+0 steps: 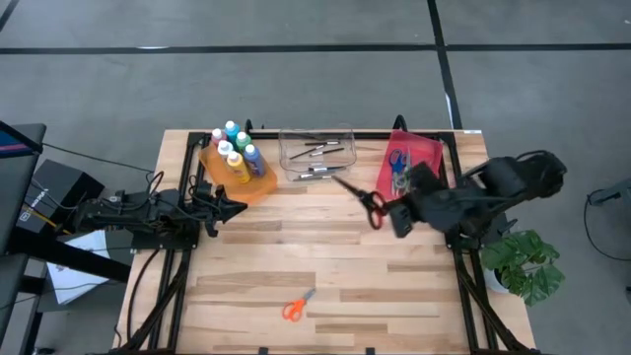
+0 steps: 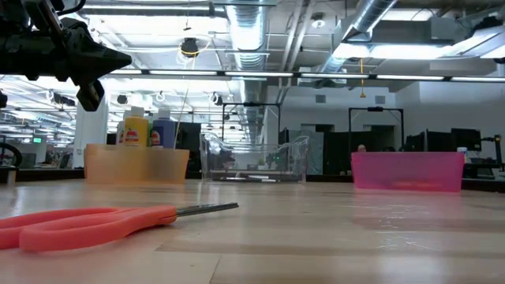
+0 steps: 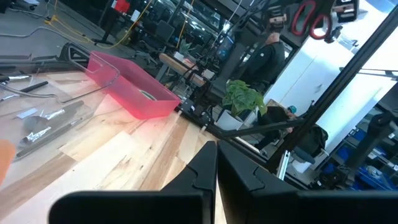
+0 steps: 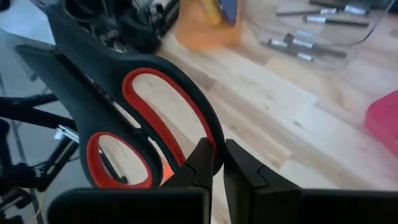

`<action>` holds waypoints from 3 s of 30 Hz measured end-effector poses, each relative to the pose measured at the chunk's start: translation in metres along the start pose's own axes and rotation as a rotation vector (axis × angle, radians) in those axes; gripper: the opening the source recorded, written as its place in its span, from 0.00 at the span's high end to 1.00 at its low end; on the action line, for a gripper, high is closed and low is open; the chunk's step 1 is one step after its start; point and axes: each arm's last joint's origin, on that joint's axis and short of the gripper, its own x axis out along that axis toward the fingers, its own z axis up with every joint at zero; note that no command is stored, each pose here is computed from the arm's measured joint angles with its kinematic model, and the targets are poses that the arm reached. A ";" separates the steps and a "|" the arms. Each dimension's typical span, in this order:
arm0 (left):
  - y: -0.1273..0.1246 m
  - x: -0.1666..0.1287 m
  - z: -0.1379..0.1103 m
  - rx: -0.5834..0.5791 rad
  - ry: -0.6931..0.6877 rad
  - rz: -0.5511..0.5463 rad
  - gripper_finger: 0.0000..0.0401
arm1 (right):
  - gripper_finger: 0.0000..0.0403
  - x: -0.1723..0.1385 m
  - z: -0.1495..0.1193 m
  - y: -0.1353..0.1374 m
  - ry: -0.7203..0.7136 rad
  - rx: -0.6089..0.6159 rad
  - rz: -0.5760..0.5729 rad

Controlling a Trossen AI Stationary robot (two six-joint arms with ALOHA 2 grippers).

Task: Pick & Place Paint Supplies
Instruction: Put the black scissor into the red bin

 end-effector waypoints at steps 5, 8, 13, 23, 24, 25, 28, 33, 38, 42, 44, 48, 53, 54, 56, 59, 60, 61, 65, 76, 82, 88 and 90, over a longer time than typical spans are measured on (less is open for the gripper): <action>0.000 0.000 0.000 0.000 0.000 0.000 0.99 | 0.97 -0.021 0.000 -0.021 -0.071 0.020 -0.074; 0.000 0.000 0.000 0.000 0.000 0.000 0.99 | 0.97 -0.029 0.002 -0.033 -0.104 0.040 -0.117; 0.000 0.000 0.000 0.000 0.000 0.000 0.99 | 0.97 -0.037 0.006 -0.051 -0.181 0.045 -0.126; -0.001 0.001 0.002 -0.004 -0.021 -0.011 0.99 | 0.97 -0.029 -0.009 -0.113 -0.255 0.168 -0.230; -0.001 0.001 0.002 -0.004 -0.020 -0.011 0.99 | 0.97 -0.026 -0.012 -0.120 -0.258 0.187 -0.243; -0.001 0.001 0.002 -0.004 -0.021 -0.011 0.99 | 0.97 -0.023 -0.016 -0.127 -0.262 0.208 -0.256; -0.001 0.001 0.002 -0.004 -0.022 -0.012 0.99 | 0.97 -0.013 -0.029 -0.147 -0.270 0.274 -0.294; -0.002 0.001 0.002 -0.005 -0.023 -0.013 0.99 | 0.97 0.008 -0.053 -0.174 -0.285 0.385 -0.356; -0.002 0.001 0.002 -0.005 -0.023 -0.014 0.99 | 0.97 0.028 -0.071 -0.189 -0.275 0.460 -0.425; -0.002 0.001 0.002 -0.005 -0.024 -0.014 0.99 | 0.98 0.043 -0.084 -0.195 -0.218 0.506 -0.507; -0.002 0.001 0.002 -0.005 -0.024 -0.015 0.99 | 0.98 0.051 -0.090 -0.198 -0.186 0.542 -0.566; -0.002 0.001 0.002 -0.005 -0.024 -0.015 0.99 | 0.98 0.064 -0.097 -0.204 -0.154 0.576 -0.669; -0.002 0.001 0.002 -0.005 -0.024 -0.015 0.99 | 0.98 0.080 -0.097 -0.206 -0.188 0.620 -0.776; -0.002 0.001 0.002 -0.005 -0.024 -0.015 0.99 | 0.98 0.082 -0.095 -0.207 -0.196 0.629 -0.801; -0.002 0.001 0.002 -0.005 -0.024 -0.015 0.99 | 0.98 0.087 -0.092 -0.208 -0.211 0.651 -0.850; -0.002 0.001 0.002 -0.005 -0.024 -0.015 0.99 | 0.98 0.098 -0.085 -0.212 -0.236 0.695 -0.942; -0.002 0.001 0.002 -0.005 -0.024 -0.015 0.99 | 0.98 0.102 -0.082 -0.213 -0.238 0.704 -0.969; -0.002 0.001 0.002 -0.005 -0.024 -0.015 0.99 | 0.98 0.107 -0.080 -0.214 -0.234 0.703 -0.993; -0.002 0.001 0.002 -0.005 -0.024 -0.015 0.99 | 0.97 0.133 -0.067 -0.221 -0.124 0.636 -1.048; -0.002 0.001 0.002 -0.005 -0.024 -0.015 0.99 | 0.97 0.167 -0.050 -0.247 0.178 0.535 -1.167; -0.002 0.001 0.002 -0.005 -0.024 -0.015 0.99 | 0.94 0.169 -0.044 -0.254 0.178 0.559 -1.159; -0.002 0.001 0.002 -0.005 -0.024 -0.015 0.99 | 0.93 0.171 -0.036 -0.263 0.177 0.575 -1.138; -0.002 0.001 0.003 -0.005 -0.024 -0.015 0.99 | 0.93 0.173 -0.034 -0.264 0.179 0.570 -1.117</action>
